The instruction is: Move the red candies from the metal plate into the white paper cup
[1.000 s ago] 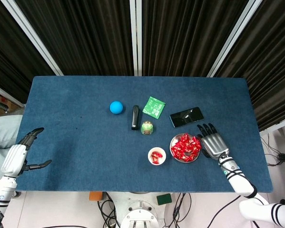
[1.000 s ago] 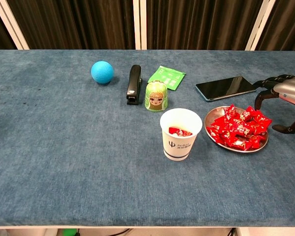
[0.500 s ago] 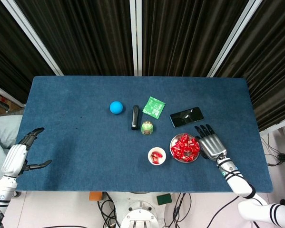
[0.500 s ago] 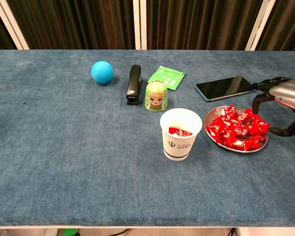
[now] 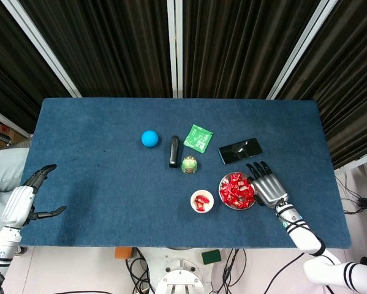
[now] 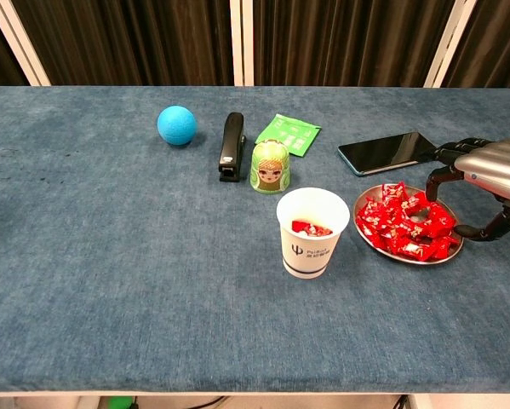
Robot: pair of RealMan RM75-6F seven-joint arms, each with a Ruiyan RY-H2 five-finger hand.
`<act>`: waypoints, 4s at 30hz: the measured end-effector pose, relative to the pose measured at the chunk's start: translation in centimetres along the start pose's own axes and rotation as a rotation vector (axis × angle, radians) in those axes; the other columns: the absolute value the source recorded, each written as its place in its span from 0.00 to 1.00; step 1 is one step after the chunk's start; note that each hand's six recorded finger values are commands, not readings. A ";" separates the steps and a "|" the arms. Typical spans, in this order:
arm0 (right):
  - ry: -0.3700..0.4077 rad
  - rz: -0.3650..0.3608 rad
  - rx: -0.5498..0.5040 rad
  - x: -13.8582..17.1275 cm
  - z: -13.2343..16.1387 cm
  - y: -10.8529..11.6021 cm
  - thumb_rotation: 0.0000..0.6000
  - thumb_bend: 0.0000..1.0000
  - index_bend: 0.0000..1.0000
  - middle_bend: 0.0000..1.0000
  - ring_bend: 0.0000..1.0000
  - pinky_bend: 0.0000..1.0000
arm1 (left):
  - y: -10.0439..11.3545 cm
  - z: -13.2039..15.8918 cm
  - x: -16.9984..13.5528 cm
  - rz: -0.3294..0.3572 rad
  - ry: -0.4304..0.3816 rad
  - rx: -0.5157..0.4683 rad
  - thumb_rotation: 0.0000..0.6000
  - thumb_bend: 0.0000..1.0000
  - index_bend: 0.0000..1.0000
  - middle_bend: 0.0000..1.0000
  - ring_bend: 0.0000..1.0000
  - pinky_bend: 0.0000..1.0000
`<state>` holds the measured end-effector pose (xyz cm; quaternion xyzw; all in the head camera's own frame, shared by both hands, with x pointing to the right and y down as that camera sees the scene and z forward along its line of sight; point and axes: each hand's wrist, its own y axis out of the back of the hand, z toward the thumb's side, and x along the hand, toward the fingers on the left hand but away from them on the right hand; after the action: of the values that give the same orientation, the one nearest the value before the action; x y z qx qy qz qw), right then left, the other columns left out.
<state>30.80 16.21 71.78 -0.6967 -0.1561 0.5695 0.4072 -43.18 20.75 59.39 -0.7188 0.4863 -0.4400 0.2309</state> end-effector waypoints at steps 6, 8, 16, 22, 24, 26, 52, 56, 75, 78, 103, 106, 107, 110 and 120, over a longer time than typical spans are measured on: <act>-0.010 -0.019 -0.009 0.3 -0.4 0.5 1.00 0.34 0.39 0.03 0.00 0.00 | 0.0 0.0 0.0 0.002 -0.001 -0.001 1.00 0.10 0.12 0.11 0.12 0.25; -0.013 -0.033 -0.011 0.5 -0.5 0.9 1.00 0.34 0.39 0.03 0.00 0.00 | 0.0 0.0 0.0 0.002 -0.001 -0.001 1.00 0.10 0.12 0.11 0.12 0.25; 0.003 -0.064 -0.011 0.8 -0.4 2.2 1.00 0.34 0.39 0.03 0.00 0.00 | 0.0 0.1 0.0 0.002 -0.005 -0.001 1.00 0.09 0.12 0.11 0.12 0.25; 0.044 -0.023 0.042 0.6 0.1 1.5 1.00 0.35 0.39 0.03 0.00 0.00 | -0.1 0.1 0.0 0.001 -0.001 0.000 1.00 0.10 0.13 0.11 0.12 0.25; 0.047 -0.022 0.063 0.6 -0.1 1.4 1.00 0.35 0.39 0.03 0.00 0.00 | -0.1 0.0 0.0 0.001 -0.001 0.000 1.00 0.09 0.13 0.11 0.12 0.25; 0.051 -0.025 0.076 0.6 -0.1 1.4 1.00 0.35 0.40 0.03 0.00 0.00 | -0.1 0.1 0.0 0.001 -0.001 -0.001 1.00 0.10 0.13 0.11 0.12 0.25; 0.209 -0.079 0.161 0.0 -0.8 1.3 1.00 0.37 0.34 0.04 0.00 0.00 | -0.4 0.2 0.5 -0.012 0.003 0.005 1.00 0.10 0.13 0.11 0.12 0.25; 0.222 -0.090 0.171 -0.3 -1.1 1.0 1.00 0.37 0.34 0.04 0.00 0.00 | -0.4 0.3 0.7 -0.013 0.004 0.010 1.00 0.10 0.13 0.11 0.12 0.25; 0.206 -0.131 0.132 -2.2 0.1 0.6 1.00 0.34 0.40 0.05 0.00 0.00 | -0.5 0.3 1.0 -0.023 0.010 0.013 1.00 0.10 0.13 0.11 0.12 0.25; 0.204 -0.134 0.133 -2.3 0.2 0.6 1.00 0.34 0.41 0.05 0.00 0.00 | -0.5 0.2 0.9 -0.023 0.012 0.013 1.00 0.10 0.13 0.11 0.12 0.25; 0.174 -0.147 0.143 -3.5 0.6 0.0 1.00 0.37 0.61 0.07 0.00 0.00 | -0.6 -0.2 0.9 -0.024 0.018 0.008 1.00 0.10 0.13 0.11 0.12 0.25; 0.172 -0.152 0.137 -3.5 0.5 0.1 1.00 0.41 0.63 0.07 0.00 0.00 | -0.5 -0.2 0.9 -0.024 0.017 0.008 1.00 0.10 0.13 0.11 0.12 0.25; 0.172 -0.154 0.134 -3.5 0.5 0.1 1.00 0.43 0.64 0.08 0.00 0.00 | -0.5 -0.2 0.9 -0.024 0.017 0.007 1.00 0.10 0.13 0.11 0.12 0.25; 0.174 -0.164 0.125 -3.4 0.5 0.4 1.00 0.46 0.64 0.08 0.00 0.00 | -0.5 -0.2 0.9 -0.022 0.016 0.007 1.00 0.10 0.13 0.11 0.12 0.25; 0.205 -0.263 0.094 -1.9 0.8 3.0 1.00 0.47 0.65 0.08 0.00 0.00 | -0.3 -0.2 0.7 -0.014 0.014 0.004 1.00 0.10 0.13 0.11 0.12 0.25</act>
<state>28.70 13.37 70.78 -0.7050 -0.1770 0.4438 0.5241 -43.09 20.23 59.99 -0.7186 0.4819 -0.4475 0.2259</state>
